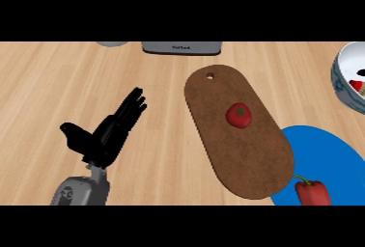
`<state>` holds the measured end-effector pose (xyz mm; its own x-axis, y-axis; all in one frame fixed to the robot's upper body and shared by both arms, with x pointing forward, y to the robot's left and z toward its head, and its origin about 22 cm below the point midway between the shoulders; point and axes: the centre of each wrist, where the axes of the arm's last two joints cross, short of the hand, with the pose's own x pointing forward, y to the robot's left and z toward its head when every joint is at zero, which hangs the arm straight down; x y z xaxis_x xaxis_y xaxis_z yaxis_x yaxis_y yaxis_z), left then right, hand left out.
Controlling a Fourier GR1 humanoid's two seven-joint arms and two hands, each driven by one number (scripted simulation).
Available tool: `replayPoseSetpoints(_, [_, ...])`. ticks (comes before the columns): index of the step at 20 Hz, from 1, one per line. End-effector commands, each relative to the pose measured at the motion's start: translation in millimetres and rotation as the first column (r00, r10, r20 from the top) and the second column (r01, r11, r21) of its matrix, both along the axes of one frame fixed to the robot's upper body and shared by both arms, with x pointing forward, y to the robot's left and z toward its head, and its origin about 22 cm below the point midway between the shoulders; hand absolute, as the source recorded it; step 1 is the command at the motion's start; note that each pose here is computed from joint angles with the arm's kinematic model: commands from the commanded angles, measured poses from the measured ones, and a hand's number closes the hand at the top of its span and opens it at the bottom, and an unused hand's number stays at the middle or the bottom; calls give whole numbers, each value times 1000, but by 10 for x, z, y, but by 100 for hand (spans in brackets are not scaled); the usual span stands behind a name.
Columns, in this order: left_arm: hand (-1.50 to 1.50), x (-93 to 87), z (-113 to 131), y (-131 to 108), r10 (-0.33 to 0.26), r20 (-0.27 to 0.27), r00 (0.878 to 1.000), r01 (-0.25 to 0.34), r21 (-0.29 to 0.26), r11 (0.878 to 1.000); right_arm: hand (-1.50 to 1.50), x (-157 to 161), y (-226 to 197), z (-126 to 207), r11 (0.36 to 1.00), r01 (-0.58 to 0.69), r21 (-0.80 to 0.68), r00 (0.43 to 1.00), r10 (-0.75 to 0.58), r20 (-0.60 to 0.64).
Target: Pick the cupcake from the plate and place it in the bowl
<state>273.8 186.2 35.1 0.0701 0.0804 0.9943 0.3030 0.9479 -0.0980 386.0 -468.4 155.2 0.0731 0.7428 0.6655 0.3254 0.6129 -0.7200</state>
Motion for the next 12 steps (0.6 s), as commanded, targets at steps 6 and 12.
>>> replayPoseSetpoints(6, [0, -24, -104, 4, 49, -12, 999, -49, 23, 999, -150, -321, -437, 72, 922, -223, 315, 907, 78, 414])
replayPoseSetpoints(12, [0, -216, -125, 273, 95, -35, 995, -95, 8, 995, -150, -960, -982, -51, 859, -344, 380, 850, 113, 515])
